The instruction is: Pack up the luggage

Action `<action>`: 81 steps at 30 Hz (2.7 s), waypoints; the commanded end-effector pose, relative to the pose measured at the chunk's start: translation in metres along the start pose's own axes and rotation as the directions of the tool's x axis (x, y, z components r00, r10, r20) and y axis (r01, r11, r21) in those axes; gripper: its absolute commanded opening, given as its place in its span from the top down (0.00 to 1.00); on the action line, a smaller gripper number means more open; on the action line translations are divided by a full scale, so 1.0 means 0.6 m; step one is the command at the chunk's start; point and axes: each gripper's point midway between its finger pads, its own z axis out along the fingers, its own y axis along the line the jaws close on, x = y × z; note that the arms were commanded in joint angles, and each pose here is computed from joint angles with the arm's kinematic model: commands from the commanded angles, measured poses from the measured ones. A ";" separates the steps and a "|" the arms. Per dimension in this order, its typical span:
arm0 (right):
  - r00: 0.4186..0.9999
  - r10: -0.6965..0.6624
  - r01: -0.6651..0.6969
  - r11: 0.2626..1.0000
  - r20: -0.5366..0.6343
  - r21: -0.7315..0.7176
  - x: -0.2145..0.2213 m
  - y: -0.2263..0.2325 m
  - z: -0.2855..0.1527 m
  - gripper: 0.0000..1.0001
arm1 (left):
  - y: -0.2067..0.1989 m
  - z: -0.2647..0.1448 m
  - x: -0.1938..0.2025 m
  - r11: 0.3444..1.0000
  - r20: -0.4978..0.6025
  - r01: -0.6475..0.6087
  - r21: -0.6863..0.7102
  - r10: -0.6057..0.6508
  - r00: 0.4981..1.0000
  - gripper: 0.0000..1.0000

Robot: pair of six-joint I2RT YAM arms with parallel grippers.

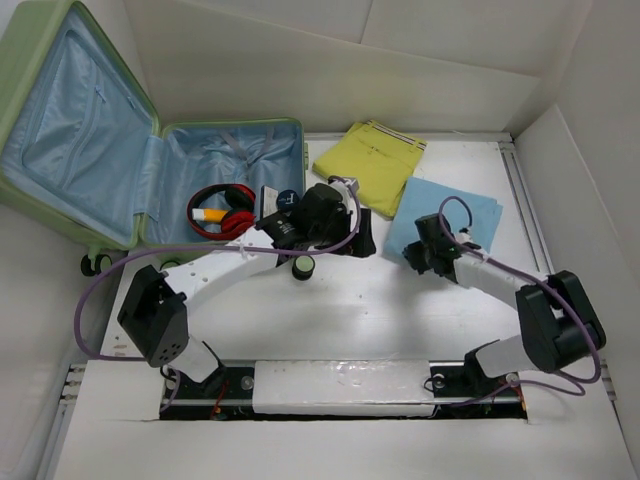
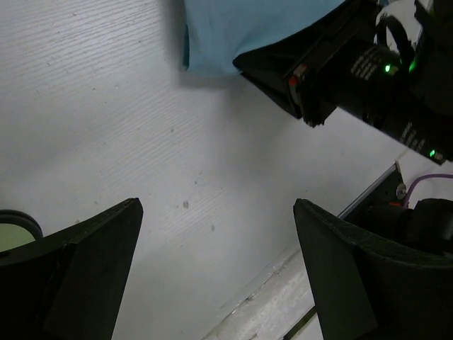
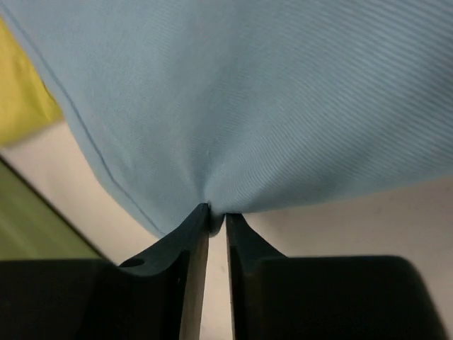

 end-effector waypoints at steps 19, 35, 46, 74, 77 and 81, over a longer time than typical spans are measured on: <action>0.867 -0.424 0.476 0.860 0.263 -0.184 -0.127 0.036 -0.276 0.27 | -0.049 0.131 0.015 0.943 -0.014 0.332 0.010 -0.332 0.943 0.10; 0.708 -0.659 0.703 0.625 0.254 -0.338 -0.095 -0.003 -0.389 0.27 | -0.006 0.306 0.099 0.709 0.014 0.682 -0.181 -0.692 0.722 0.11; 0.622 -0.726 0.761 0.473 0.293 -0.443 -0.075 0.004 -0.447 0.27 | -0.013 0.371 0.111 0.554 0.122 0.781 -0.288 -0.788 0.603 0.25; 0.534 -0.774 0.801 0.335 0.341 -0.496 -0.048 0.017 -0.474 0.27 | 0.112 0.186 0.199 0.650 0.121 0.471 -0.597 -0.507 0.853 0.34; 0.521 -0.783 0.811 0.328 0.341 -0.485 -0.048 0.017 -0.469 0.27 | 0.080 0.191 0.215 0.675 0.072 0.473 -0.566 -0.531 0.844 0.23; 0.513 -0.786 0.821 0.331 0.345 -0.465 -0.052 0.018 -0.463 0.27 | 0.052 0.207 0.225 0.681 0.041 0.518 -0.517 -0.585 0.810 0.21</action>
